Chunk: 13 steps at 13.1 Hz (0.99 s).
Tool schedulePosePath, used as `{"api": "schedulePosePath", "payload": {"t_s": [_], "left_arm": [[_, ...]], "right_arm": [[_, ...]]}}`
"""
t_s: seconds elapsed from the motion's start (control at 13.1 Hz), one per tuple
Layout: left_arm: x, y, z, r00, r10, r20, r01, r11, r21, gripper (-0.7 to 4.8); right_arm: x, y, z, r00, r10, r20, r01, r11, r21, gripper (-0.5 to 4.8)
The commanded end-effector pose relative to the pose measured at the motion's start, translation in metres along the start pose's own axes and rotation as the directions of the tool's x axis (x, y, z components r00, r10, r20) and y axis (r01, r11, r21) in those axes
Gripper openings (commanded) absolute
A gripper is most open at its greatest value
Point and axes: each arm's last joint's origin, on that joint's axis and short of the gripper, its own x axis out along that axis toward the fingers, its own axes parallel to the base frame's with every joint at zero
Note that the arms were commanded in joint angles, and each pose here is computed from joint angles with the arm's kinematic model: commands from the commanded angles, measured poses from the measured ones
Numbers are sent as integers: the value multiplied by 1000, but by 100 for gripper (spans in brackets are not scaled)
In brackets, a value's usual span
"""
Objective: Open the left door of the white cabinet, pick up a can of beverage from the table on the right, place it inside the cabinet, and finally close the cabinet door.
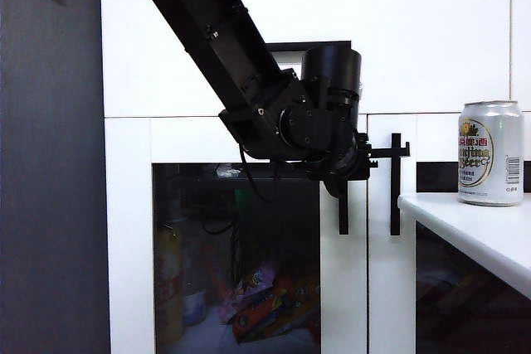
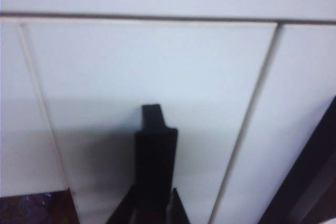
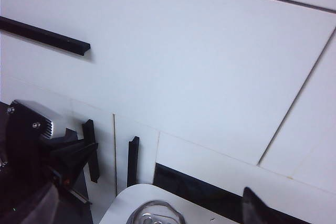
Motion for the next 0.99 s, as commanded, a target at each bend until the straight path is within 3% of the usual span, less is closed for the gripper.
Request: {"api": "schedulePosePath", "payload": {"t_s": [0.08,0.53,0.99], "left_arm": [[-10,-12,37,976,-36,216,65,989,-130,-5],[-21,-6,19,970,-37,242,73,987,-144,-5],[-21,-10,8,990,-50,131,61,995,-83,-5]], "right_arm": [[-1,0,3,1000,-1,22,1,1000,-2,479],[-1,0,3,1000,-3,21,3,1000,-2,479],[-2,0,4,1000,3,28,-4,1000,19,479]]}}
